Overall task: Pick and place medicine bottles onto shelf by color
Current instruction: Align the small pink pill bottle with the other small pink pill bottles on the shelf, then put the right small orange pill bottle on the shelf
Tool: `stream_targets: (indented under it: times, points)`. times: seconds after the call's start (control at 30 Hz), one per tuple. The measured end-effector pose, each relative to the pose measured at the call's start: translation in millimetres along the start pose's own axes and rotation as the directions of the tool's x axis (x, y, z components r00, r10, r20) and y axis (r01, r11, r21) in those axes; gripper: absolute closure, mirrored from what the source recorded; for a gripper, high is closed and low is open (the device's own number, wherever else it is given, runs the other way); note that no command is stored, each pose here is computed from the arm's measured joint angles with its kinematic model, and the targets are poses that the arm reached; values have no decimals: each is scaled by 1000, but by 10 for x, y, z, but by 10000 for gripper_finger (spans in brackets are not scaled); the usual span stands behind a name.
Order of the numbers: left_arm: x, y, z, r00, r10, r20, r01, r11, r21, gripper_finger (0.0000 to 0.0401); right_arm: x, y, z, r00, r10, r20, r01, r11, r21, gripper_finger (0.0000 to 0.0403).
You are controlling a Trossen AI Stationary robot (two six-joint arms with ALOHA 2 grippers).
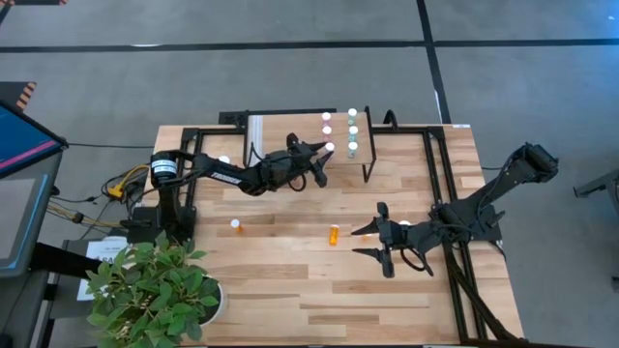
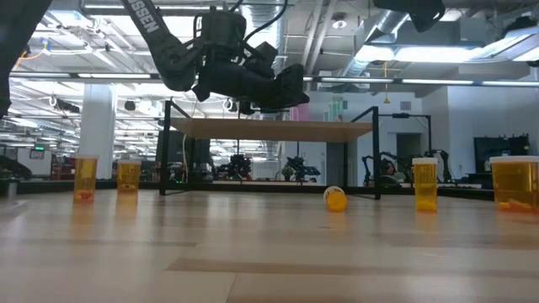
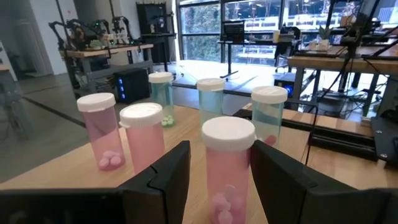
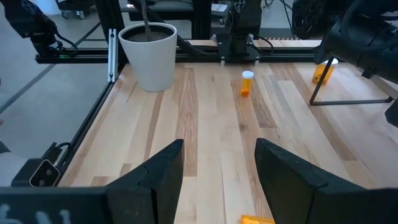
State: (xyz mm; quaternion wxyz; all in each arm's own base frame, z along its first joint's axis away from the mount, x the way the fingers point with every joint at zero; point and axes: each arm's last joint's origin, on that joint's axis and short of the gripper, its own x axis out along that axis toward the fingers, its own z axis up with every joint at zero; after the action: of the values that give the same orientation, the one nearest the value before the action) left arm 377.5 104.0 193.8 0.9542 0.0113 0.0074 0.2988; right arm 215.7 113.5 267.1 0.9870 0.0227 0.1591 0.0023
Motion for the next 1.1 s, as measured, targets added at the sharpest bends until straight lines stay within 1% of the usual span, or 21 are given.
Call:
stream_targets:
  times: [0.23,0.53,0.77,1.0,1.1]
  points:
    - [-2,-2,-19,1000,10,-19,-9,1000,9,248,0,-1,-3,1000,-1,-3,1,1000,-2,186]
    - [-24,-61,-24,1000,2,-25,0,999,52,248,0,-1,-3,1000,-1,-3,1,1000,-1,186]
    - [-51,-114,-27,999,39,-29,-36,995,92,248,0,0,-4,1000,-1,-3,1,1000,-2,186]
    - [-54,-111,-24,998,62,-31,-59,994,94,248,0,-1,-4,1000,-1,-4,1,1000,4,186]
    - [-76,-101,27,997,73,-40,-69,993,99,248,0,-1,-5,1000,-1,-5,1,1000,6,186]
